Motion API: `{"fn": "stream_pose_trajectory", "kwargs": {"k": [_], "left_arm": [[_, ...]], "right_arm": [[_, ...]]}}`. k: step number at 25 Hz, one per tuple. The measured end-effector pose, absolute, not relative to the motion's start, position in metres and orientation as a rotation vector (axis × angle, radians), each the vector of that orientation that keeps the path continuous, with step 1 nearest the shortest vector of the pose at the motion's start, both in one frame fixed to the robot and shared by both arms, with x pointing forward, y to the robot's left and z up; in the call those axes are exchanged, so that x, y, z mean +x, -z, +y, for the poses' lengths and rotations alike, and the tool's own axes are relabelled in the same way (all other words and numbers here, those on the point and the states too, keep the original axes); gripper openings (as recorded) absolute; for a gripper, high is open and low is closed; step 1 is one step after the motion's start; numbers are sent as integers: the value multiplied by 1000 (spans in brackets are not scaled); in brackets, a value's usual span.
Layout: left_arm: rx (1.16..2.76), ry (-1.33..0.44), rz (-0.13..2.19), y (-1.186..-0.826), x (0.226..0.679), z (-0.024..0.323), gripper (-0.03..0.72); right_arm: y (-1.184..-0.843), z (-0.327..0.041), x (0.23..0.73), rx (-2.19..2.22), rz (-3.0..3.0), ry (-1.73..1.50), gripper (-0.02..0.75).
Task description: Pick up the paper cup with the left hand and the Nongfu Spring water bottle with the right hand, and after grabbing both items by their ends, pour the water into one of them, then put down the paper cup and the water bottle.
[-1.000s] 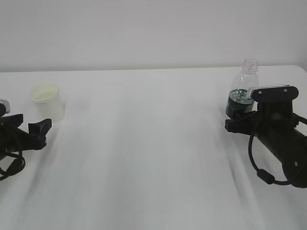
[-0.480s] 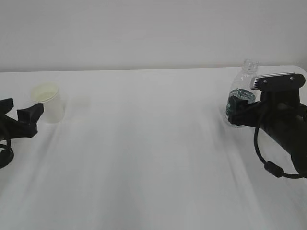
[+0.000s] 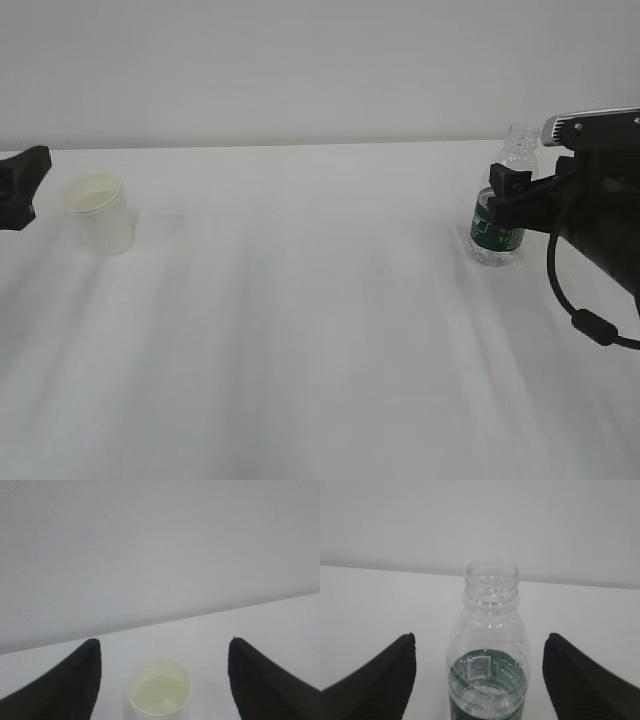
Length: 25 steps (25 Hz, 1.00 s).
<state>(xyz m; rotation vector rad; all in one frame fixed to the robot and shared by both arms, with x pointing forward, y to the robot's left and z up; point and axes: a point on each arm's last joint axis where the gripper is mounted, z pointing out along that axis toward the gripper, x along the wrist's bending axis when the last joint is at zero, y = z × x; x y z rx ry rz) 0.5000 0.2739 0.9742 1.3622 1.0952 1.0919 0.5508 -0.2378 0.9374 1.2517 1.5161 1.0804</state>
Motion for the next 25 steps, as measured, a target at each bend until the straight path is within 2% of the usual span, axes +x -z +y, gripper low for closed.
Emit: {"fn": "stream_pose_trajectory", "kwargs": {"k": [13,20,25], "left_arm": [[1205,-1186,1030,-1038,466,280,568],[1208,-1188,1073,-1070,443,285,568],[1247,-1147,1161,-1095,425,288,568]], "right_arm": [[-1008,-242,526,1181,1439,-1169,592],[-1038,-246,503,1167,1453,-1173,592],[-1047,-247,488,1204,1528,-1158,592]]}}
